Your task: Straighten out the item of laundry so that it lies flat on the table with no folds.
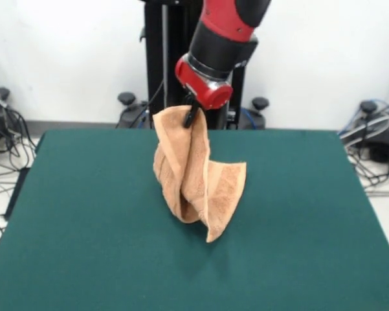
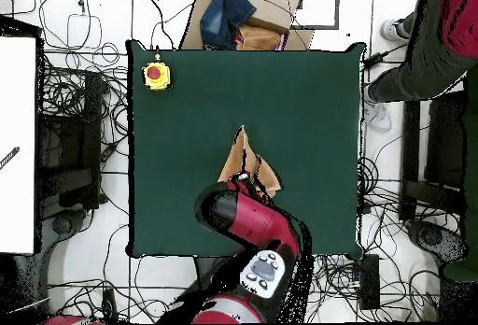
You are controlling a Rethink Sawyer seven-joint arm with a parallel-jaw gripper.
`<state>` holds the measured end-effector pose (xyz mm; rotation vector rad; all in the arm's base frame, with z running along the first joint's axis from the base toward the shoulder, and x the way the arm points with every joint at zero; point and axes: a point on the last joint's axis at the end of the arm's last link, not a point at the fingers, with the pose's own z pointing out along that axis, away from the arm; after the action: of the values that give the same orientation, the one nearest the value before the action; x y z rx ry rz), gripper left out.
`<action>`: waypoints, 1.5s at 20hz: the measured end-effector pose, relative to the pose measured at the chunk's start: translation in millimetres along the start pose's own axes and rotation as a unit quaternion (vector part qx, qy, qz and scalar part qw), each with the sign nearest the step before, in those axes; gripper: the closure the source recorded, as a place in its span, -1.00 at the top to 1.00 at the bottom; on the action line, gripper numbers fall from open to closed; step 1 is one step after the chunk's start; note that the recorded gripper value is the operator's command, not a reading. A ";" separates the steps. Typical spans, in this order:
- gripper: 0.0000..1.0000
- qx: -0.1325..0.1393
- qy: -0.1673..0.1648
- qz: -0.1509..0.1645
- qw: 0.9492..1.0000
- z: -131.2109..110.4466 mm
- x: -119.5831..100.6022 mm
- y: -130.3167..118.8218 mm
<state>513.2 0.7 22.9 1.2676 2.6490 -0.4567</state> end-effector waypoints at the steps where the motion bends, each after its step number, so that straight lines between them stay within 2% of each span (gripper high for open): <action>1: -1.00 0.006 -0.003 -0.007 1.000 -2.5 -1.2 -0.1; 4: -1.00 0.045 -0.011 -0.038 0.998 -20.6 -10.2 -4.4; 7: -1.00 0.075 -0.015 -0.056 0.995 -36.7 -21.5 -11.2; 10: -1.00 0.098 -0.024 -0.066 0.993 -48.4 -36.4 -20.3; 17: -1.00 0.138 -0.068 -0.073 0.985 -67.7 -86.0 -56.2; 21: -1.00 0.150 -0.075 -0.072 0.983 -68.0 -97.2 -70.6; 26: -1.00 0.152 -0.080 -0.073 0.982 -64.1 -102.2 -76.5; 29: -1.00 0.141 -0.088 -0.074 0.983 -65.2 -102.6 -73.7; 30: -1.00 0.130 -0.092 -0.072 0.985 -65.7 -102.2 -70.7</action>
<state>520.5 -93.1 127.4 1.0395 2.5963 -0.9196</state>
